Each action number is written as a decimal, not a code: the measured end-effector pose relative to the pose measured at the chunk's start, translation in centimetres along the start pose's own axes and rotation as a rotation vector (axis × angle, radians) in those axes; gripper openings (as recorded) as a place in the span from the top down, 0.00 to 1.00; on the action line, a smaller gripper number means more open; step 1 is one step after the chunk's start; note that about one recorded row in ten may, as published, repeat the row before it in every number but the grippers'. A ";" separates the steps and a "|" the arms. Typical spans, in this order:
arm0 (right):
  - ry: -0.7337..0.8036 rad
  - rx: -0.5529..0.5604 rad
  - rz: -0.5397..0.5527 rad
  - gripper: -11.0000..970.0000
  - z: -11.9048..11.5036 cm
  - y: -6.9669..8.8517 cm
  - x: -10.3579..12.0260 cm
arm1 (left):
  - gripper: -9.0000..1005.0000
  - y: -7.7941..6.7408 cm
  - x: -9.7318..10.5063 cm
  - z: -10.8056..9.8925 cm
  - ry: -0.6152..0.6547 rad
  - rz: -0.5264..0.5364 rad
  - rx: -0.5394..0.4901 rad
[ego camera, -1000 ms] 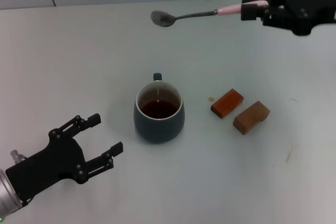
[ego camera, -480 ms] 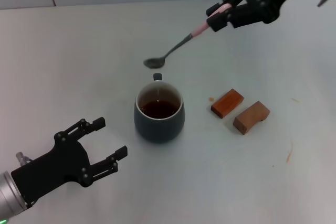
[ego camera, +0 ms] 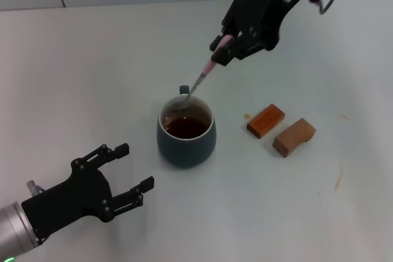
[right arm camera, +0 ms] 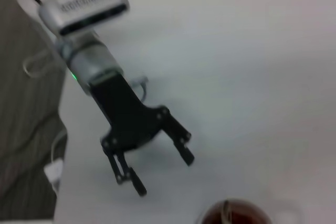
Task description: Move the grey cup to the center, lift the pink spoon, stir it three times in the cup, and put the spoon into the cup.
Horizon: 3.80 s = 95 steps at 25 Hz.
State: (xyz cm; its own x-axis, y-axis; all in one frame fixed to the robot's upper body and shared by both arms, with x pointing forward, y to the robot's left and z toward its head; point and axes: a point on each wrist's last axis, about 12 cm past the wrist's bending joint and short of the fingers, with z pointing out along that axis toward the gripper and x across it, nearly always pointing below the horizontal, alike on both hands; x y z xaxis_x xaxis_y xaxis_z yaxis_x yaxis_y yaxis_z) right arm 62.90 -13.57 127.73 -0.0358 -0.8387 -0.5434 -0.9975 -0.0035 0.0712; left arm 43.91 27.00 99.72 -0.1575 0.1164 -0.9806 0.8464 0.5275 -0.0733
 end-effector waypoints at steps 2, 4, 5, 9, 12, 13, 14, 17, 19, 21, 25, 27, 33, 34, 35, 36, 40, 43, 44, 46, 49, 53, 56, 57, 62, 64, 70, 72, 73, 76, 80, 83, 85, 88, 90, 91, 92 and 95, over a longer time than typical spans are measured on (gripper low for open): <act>0.017 0.004 -0.001 0.86 0.3 0.0 -0.1 | 0.19 0.0 0.0 0.0 0.002 0.001 0.000; 0.049 0.011 -0.004 0.86 1.0 -0.1 -0.4 | 0.19 -0.1 0.1 0.1 0.002 -0.001 0.001; 0.061 0.016 -0.007 0.86 1.3 -0.1 -0.5 | 0.19 -0.1 0.1 0.1 0.002 -0.002 0.002; 0.096 0.029 -0.019 0.86 2.4 -0.1 -0.9 | 0.19 -0.2 0.1 0.1 0.001 -0.005 0.000; 0.126 0.031 -0.023 0.86 3.5 -0.1 -1.1 | 0.19 -0.2 0.1 0.1 0.000 -0.005 -0.001; 0.140 0.033 -0.022 0.86 4.0 -0.2 -1.1 | 0.19 -0.2 0.1 0.1 0.000 -0.006 -0.001; 0.153 0.033 -0.020 0.86 4.5 -0.2 -1.1 | 0.19 -0.2 0.1 0.1 0.000 -0.006 -0.001; 0.180 0.025 -0.028 0.86 5.8 -0.2 -1.1 | 0.19 -0.1 0.1 0.1 -0.001 -0.006 -0.002; 0.201 0.024 -0.041 0.86 6.7 -0.1 -1.2 | 0.19 -0.1 0.1 0.1 -0.001 -0.006 -0.002; 0.218 0.022 -0.050 0.86 7.3 -0.1 -1.3 | 0.19 -0.1 0.1 0.1 -0.001 -0.006 -0.003; 0.227 0.023 -0.058 0.86 7.9 -0.2 -1.5 | 0.19 -0.1 0.1 0.1 -0.001 -0.006 -0.005; 0.225 0.023 -0.061 0.86 7.9 -0.2 -1.6 | 0.19 -0.1 0.1 0.0 -0.002 -0.006 -0.009; 0.187 0.026 -0.081 0.86 8.1 -0.2 -2.1 | 0.19 -0.1 0.1 0.0 -0.003 -0.007 -0.011; 0.185 0.034 -0.082 0.86 8.1 -0.3 -2.2 | 0.19 -0.1 0.1 0.0 -0.003 -0.007 -0.011; 0.183 0.041 -0.083 0.86 8.1 -0.3 -2.2 | 0.19 -0.1 0.1 0.0 -0.003 -0.007 -0.011; 0.183 0.046 -0.085 0.86 8.1 -0.4 -2.3 | 0.19 -0.1 0.1 0.0 -0.003 -0.007 -0.011; 0.196 0.065 -0.078 0.86 7.9 -0.6 -2.2 | 0.19 0.0 0.1 0.0 -0.003 -0.006 -0.013; 0.217 0.080 -0.073 0.86 7.7 -0.8 -2.2 | 0.19 0.0 0.1 0.0 -0.003 -0.006 -0.013; 0.222 0.082 -0.072 0.86 7.7 -0.8 -2.2 | 0.19 0.0 0.1 0.0 -0.003 -0.006 -0.014; 0.230 0.081 -0.070 0.86 7.7 -0.8 -2.1 | 0.19 0.0 0.1 0.0 -0.004 -0.006 -0.014; 0.240 0.074 -0.071 0.86 7.5 -0.6 -2.1 | 0.19 0.0 0.1 -0.1 -0.003 -0.007 -0.015; 0.247 0.044 -0.076 0.86 7.1 -0.2 -2.2 | 0.19 0.0 0.1 -0.1 -0.003 -0.008 -0.016; 0.247 0.026 -0.082 0.86 7.0 0.1 -2.3 | 0.19 -0.1 0.2 -0.1 -0.002 -0.009 -0.017; 0.243 0.018 -0.084 0.86 7.0 0.2 -2.4 | 0.19 -0.1 0.2 -0.1 -0.002 -0.009 -0.017; 0.212 -0.001 -0.102 0.86 7.1 0.4 -2.8 | 0.19 -0.1 0.2 -0.2 -0.002 -0.010 -0.018; 0.206 0.006 -0.108 0.86 7.2 0.4 -2.9 | 0.19 -0.1 0.2 -0.2 -0.002 -0.010 -0.018; 0.217 0.044 -0.112 0.86 7.7 0.1 -3.1 | 0.19 -0.1 0.1 -0.1 -0.002 -0.009 -0.016; 0.219 0.050 -0.109 0.86 7.7 0.0 -3.1 | 0.19 -0.1 0.1 -0.1 -0.002 -0.008 -0.015; 0.223 0.053 -0.105 0.86 7.6 0.0 -3.1 | 0.19 -0.1 0.1 -0.1 -0.001 -0.008 -0.015; 0.234 0.060 -0.099 0.86 7.5 -0.1 -3.0 | 0.19 0.0 0.2 -0.2 0.000 -0.007 -0.015; 0.266 0.076 -0.089 0.86 7.3 -0.2 -2.8 | 0.19 -0.1 0.2 -0.3 0.003 -0.007 -0.014; 0.277 0.052 -0.085 0.86 7.2 0.1 -2.6 | 0.19 -0.1 0.2 -0.3 0.005 -0.007 -0.013; 0.270 0.037 -0.087 0.86 7.0 0.4 -2.7 | 0.19 -0.1 0.3 -0.3 0.005 -0.008 -0.013; 0.246 0.008 -0.099 0.86 6.9 0.7 -2.9 | 0.19 -0.1 0.3 -0.3 0.006 -0.009 -0.013; 0.238 0.003 -0.103 0.86 6.9 0.8 -3.0 | 0.19 -0.1 0.3 -0.3 0.006 -0.009 -0.014; 0.231 0.000 -0.107 0.86 6.9 0.8 -3.0 | 0.19 -0.2 0.3 -0.3 0.006 -0.010 -0.014; 0.227 0.003 -0.111 0.86 6.9 0.8 -3.1 | 0.19 -0.2 0.3 -0.3 0.006 -0.010 -0.014; 0.221 0.020 -0.116 0.86 7.3 0.6 -3.1 | 0.19 -0.1 0.3 -0.3 0.006 -0.009 -0.014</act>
State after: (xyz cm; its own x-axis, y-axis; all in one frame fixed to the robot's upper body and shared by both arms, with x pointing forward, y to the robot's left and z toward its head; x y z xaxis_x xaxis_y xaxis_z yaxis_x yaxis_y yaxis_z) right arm 61.99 -7.01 123.39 0.0913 -0.9320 -0.3508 -0.9952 -0.0980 0.0015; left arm 43.57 27.23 99.50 -0.1684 0.1168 -0.9788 0.8375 0.5406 -0.0796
